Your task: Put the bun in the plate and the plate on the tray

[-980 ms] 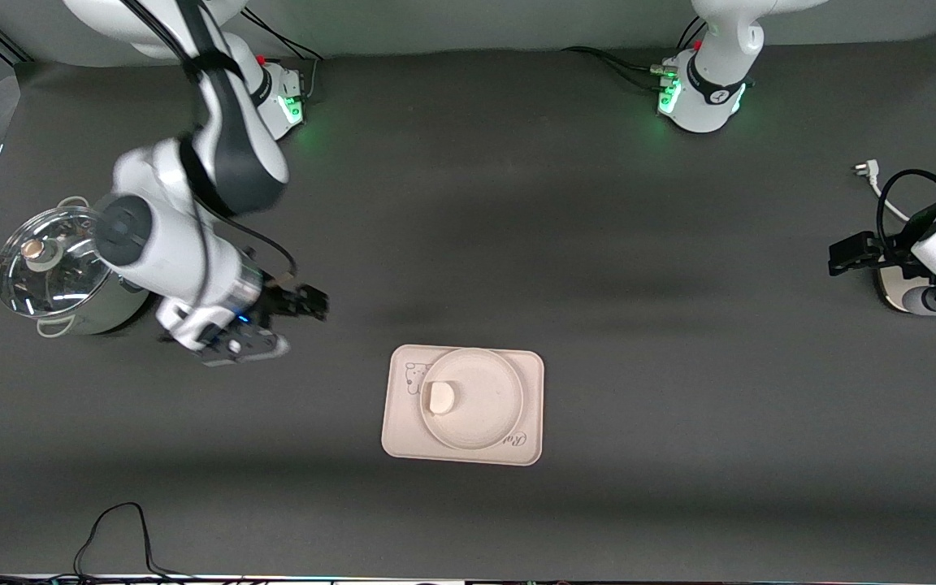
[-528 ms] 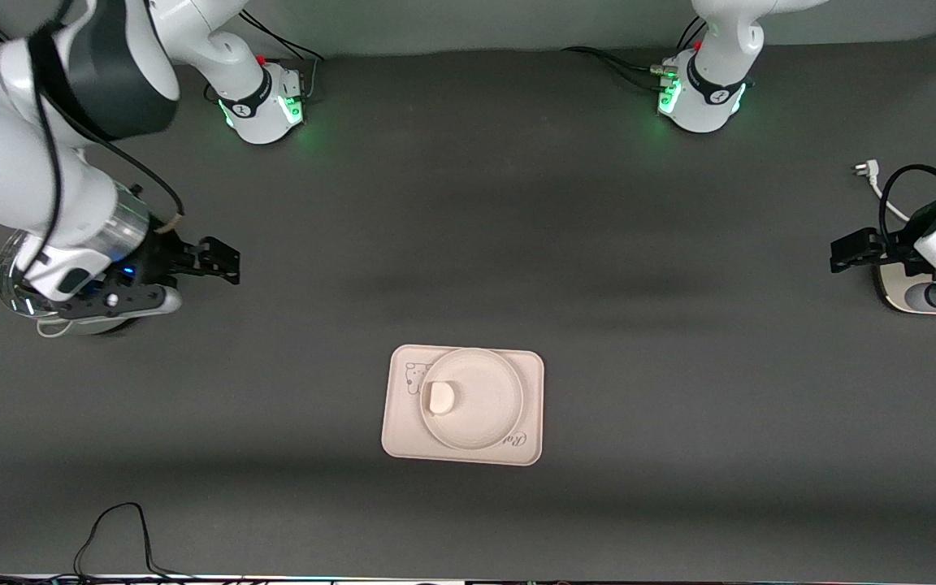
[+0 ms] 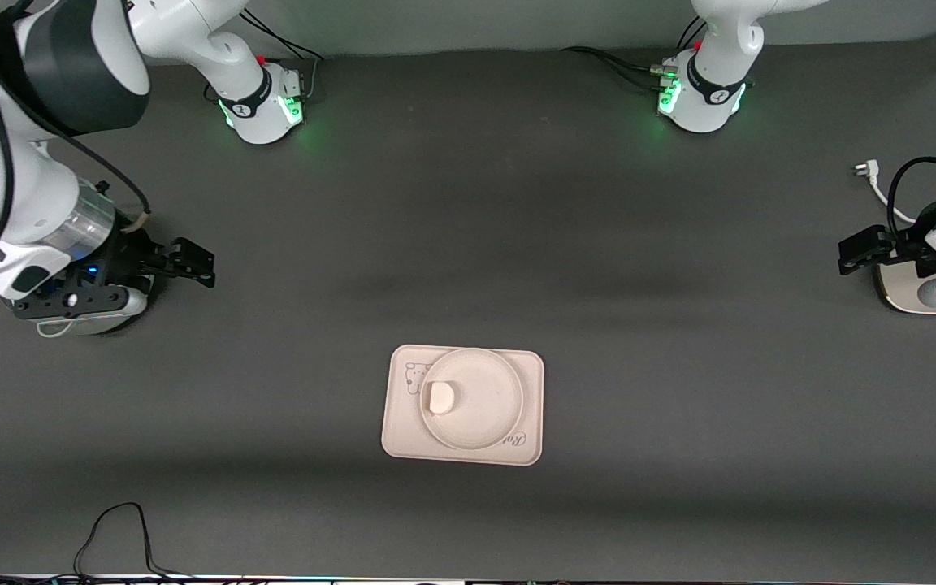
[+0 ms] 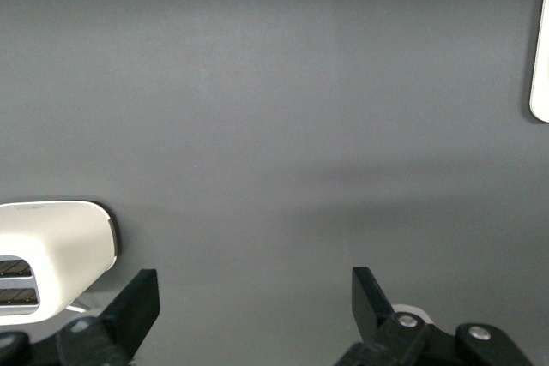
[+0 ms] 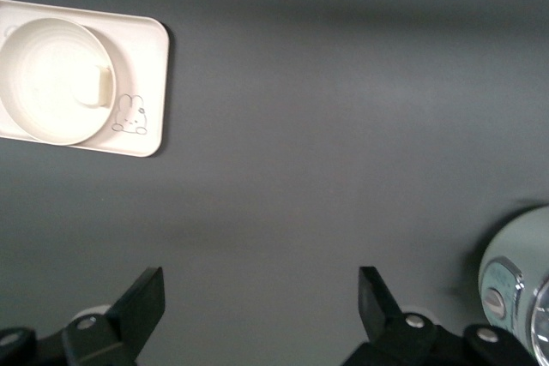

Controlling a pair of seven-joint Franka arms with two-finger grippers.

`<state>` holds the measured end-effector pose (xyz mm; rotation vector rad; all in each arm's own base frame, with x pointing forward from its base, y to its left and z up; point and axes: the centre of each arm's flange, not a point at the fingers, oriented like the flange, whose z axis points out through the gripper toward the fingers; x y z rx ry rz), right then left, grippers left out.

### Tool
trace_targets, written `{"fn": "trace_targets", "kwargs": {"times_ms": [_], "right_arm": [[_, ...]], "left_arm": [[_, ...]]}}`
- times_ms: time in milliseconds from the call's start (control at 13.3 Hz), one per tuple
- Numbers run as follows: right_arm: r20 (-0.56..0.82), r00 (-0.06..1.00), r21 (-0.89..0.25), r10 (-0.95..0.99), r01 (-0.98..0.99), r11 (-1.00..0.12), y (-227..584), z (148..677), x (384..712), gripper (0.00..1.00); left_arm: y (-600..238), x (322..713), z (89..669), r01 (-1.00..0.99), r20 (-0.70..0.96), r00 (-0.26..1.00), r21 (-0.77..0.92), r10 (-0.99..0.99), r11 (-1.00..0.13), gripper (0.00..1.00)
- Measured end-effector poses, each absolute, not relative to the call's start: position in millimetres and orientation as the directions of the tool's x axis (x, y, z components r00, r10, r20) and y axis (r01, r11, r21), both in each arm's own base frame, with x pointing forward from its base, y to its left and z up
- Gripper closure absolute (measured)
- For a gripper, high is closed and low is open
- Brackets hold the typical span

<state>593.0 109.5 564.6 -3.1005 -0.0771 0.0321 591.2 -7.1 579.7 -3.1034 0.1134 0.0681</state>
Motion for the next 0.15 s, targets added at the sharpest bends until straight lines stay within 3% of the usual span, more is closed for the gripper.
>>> {"fn": "trace_targets", "kwargs": {"times_ms": [151], "right_arm": [[-0.031, 0.994, -0.067, 0.102, 0.1, -0.993, 88, 561, 597, 0.0]], "left_arm": [[-7, 591, 579, -0.074, -0.046, 0.996, -0.034, -0.073, -0.997, 0.0]]}}
